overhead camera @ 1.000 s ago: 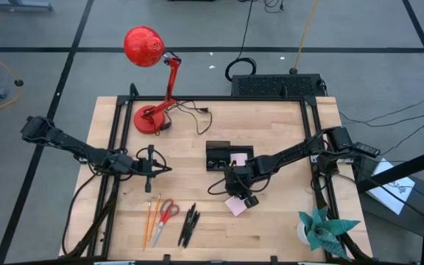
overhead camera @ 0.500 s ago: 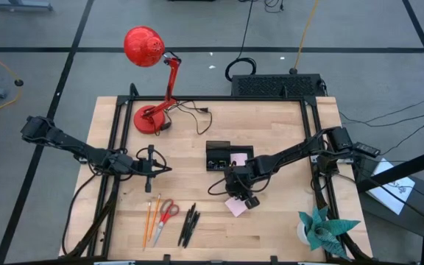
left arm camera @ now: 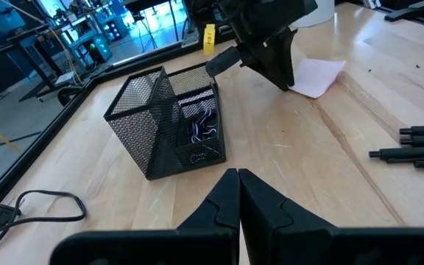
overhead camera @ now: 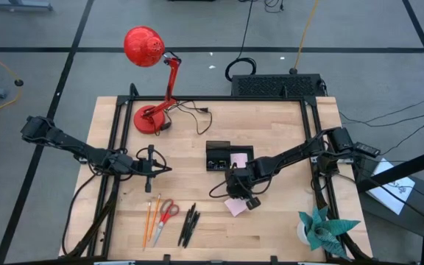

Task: Pick and place office supplies into organizer
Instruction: Put the pink sticky notes into the black desk organizer

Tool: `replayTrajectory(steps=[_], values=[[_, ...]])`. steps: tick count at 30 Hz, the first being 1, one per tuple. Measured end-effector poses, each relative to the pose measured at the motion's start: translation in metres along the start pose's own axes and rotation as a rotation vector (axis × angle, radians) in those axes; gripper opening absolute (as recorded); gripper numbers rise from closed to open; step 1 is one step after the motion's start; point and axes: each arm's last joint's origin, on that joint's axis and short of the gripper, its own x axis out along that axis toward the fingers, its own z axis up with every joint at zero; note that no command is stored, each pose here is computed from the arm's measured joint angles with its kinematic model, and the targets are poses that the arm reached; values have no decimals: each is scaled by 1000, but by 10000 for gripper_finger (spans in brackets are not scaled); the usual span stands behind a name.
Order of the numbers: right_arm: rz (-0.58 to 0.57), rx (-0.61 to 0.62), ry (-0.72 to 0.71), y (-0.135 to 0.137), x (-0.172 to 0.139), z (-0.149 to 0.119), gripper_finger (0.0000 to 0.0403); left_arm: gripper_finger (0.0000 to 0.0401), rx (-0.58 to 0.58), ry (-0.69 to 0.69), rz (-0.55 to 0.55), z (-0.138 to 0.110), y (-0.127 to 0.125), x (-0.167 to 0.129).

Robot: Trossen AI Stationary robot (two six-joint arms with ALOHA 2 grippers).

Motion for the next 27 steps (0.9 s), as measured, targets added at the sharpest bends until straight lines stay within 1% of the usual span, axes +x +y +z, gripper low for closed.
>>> replayTrajectory(steps=[3,10,16,19,22,24,27], values=[[3,-1,1,0,0,0,6,5,0,0,0,0,0,0],[-16,2,2,1,-7,0,2,5,0,0,0,0,0,0],[-112,-12,-9,5,-37,12,1,5,3,12,0,-1,0,0],[-147,-25,-44,7,-53,18,1,5,2,13,5,-1,0,0],[-160,-30,-82,10,-66,20,1,5,-8,16,14,-2,2,1],[-189,-30,-98,11,-74,21,1,5,-10,18,19,-2,3,1],[-234,-23,-89,12,-86,18,0,5,-16,21,28,-2,4,1]])
